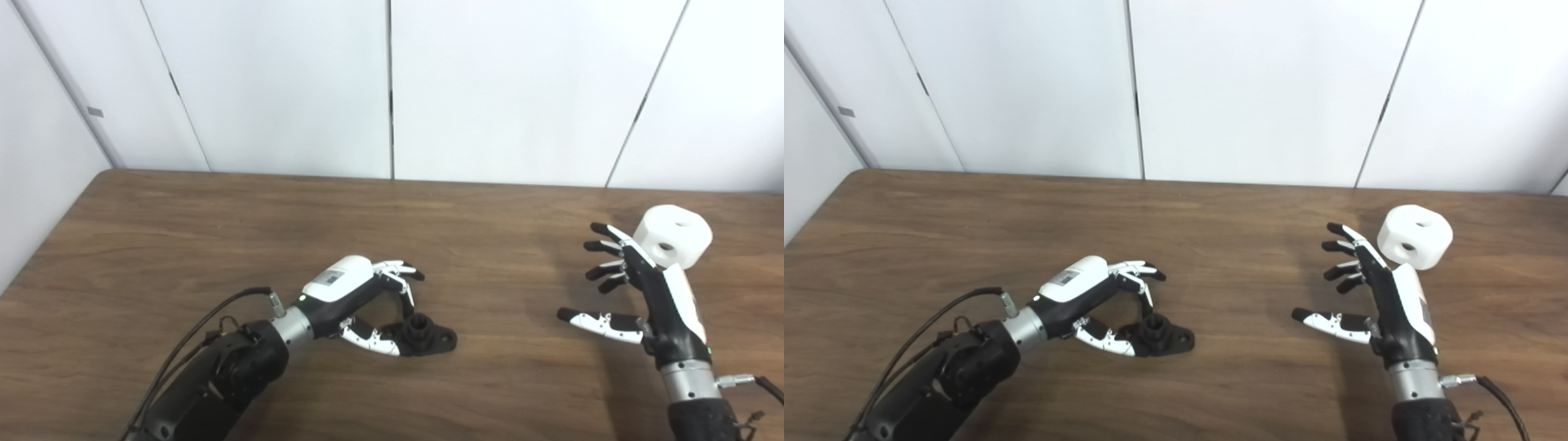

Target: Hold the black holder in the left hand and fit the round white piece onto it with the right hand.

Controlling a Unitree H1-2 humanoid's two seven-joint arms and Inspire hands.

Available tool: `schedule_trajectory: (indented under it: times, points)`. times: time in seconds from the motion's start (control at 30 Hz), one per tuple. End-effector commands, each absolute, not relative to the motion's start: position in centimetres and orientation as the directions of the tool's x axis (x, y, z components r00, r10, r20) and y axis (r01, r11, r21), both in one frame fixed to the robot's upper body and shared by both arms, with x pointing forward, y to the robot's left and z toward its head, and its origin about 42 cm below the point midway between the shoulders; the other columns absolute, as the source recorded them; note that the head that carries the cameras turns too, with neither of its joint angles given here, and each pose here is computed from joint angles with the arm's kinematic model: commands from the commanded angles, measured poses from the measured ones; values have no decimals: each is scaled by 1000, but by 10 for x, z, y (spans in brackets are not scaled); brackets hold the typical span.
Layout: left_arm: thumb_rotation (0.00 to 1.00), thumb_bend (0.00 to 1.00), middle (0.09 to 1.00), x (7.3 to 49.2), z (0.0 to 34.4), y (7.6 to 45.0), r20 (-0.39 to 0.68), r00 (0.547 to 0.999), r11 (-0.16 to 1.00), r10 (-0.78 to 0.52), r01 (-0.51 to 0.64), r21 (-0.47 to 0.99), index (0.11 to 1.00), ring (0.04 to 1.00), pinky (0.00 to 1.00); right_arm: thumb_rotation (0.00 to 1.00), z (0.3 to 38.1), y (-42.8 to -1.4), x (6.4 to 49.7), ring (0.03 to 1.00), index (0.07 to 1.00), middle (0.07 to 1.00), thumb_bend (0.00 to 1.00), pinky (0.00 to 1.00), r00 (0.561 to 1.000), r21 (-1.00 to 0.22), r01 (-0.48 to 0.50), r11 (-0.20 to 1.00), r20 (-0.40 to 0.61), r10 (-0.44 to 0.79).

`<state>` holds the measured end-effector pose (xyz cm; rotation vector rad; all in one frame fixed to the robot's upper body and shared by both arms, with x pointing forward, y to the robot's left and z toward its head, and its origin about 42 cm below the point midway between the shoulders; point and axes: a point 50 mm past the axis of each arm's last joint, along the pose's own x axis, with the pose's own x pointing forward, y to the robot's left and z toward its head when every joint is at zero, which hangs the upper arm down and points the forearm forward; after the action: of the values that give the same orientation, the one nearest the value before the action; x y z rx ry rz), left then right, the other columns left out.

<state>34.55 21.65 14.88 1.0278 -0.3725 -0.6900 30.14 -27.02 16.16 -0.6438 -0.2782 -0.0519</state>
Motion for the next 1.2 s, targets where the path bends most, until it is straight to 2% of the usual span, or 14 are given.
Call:
schedule_trajectory:
  times: [0.0,0.03,0.07,0.17,0.83,0.93,1.17]
  points:
    - [237,880,881,345,153,223,-56,734,273,-677,321,907,588,906,804,89,180,-269,305,580,841,754,634,459,936,-578,168,798,349,55]
    - [288,952,894,345,155,223,-58,736,265,-675,315,911,625,912,817,88,180,-269,305,580,841,754,634,459,936,-579,169,797,348,55]
    - [316,982,909,345,157,224,-60,742,260,-668,309,915,661,923,835,84,180,-269,305,578,842,754,633,457,936,-579,167,798,347,56]
    - [320,1000,946,346,162,227,-61,756,261,-651,299,918,735,948,851,83,179,-269,306,574,844,752,634,451,936,-580,163,798,346,60]
    - [297,1000,933,346,163,228,-73,775,251,-628,290,924,728,949,850,77,181,-268,307,580,837,755,644,461,937,-573,163,803,344,55]
    - [281,1000,924,346,162,229,-61,778,257,-625,279,925,681,945,853,84,181,-269,307,581,837,758,639,459,938,-576,165,801,344,54]
    - [255,970,874,347,158,231,-75,802,209,-592,242,947,506,934,872,112,182,-270,307,579,834,763,635,456,937,-583,169,795,346,55]
